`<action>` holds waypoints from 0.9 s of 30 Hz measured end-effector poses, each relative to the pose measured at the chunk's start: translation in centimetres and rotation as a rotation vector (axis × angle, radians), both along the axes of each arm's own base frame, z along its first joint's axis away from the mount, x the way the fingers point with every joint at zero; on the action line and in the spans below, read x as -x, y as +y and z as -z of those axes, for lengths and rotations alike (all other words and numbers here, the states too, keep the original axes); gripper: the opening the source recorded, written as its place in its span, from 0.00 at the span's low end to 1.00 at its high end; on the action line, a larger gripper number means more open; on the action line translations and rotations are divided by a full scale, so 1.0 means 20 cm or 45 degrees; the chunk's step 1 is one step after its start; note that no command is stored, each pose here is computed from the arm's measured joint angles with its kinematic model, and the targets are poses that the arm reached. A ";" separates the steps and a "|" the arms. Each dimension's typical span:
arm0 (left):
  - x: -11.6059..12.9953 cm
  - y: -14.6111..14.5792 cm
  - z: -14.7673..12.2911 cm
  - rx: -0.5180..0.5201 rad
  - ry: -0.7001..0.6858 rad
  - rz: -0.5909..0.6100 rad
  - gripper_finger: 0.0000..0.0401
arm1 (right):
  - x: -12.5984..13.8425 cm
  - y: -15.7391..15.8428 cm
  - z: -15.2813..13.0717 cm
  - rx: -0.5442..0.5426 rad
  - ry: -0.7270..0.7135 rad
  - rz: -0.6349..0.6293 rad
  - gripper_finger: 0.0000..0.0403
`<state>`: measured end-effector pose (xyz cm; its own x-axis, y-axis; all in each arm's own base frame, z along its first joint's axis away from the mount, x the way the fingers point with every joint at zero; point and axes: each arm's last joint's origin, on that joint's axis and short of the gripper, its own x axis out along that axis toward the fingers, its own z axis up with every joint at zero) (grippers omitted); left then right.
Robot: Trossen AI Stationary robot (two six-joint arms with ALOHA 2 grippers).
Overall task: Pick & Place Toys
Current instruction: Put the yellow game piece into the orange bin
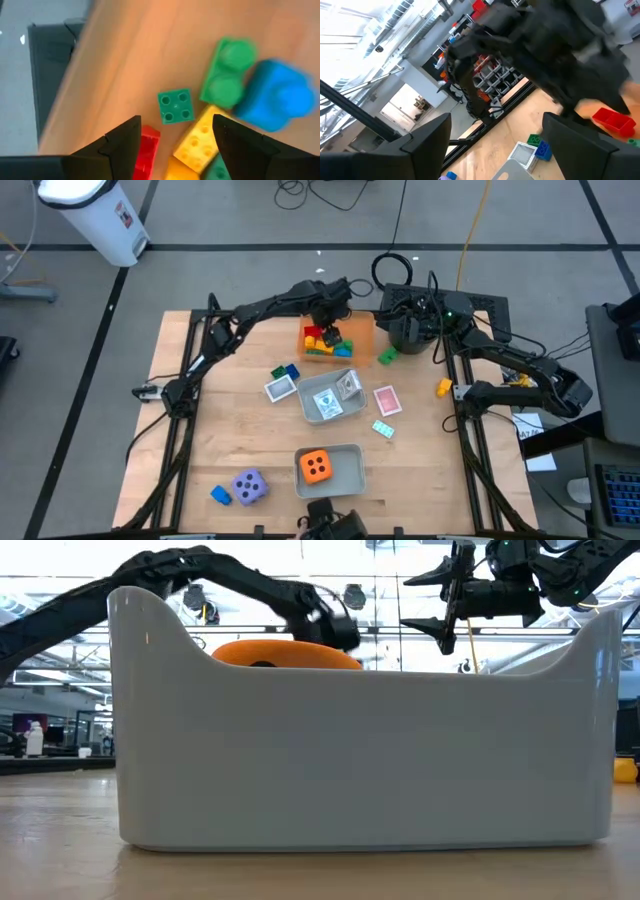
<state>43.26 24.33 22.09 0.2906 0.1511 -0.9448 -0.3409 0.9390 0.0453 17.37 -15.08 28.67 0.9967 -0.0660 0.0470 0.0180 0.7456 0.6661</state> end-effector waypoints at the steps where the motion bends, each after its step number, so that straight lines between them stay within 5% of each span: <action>1: 0.01 -0.01 -0.04 0.007 -0.032 -0.008 0.63 | 0.00 0.00 0.00 0.000 0.000 -0.001 0.75; 5: 0.06 -0.04 -0.28 0.100 -0.264 -0.019 0.63 | 0.00 0.00 0.00 0.000 0.000 -0.002 0.75; 9: 0.12 -0.06 -0.61 0.151 -0.681 0.015 0.63 | 0.00 0.00 0.00 0.000 0.000 -0.004 0.75; 17: 0.33 -0.22 -1.29 0.000 -1.478 0.191 0.63 | 0.00 0.00 0.00 0.001 -0.001 -0.004 0.75; 21: 0.41 -0.34 -1.41 0.066 -1.558 0.272 0.63 | 0.00 0.00 0.00 0.001 -0.001 -0.004 0.75; 27: 0.37 -0.52 -1.31 0.226 -1.481 0.376 0.63 | 0.00 0.00 0.00 0.002 -0.002 -0.004 0.75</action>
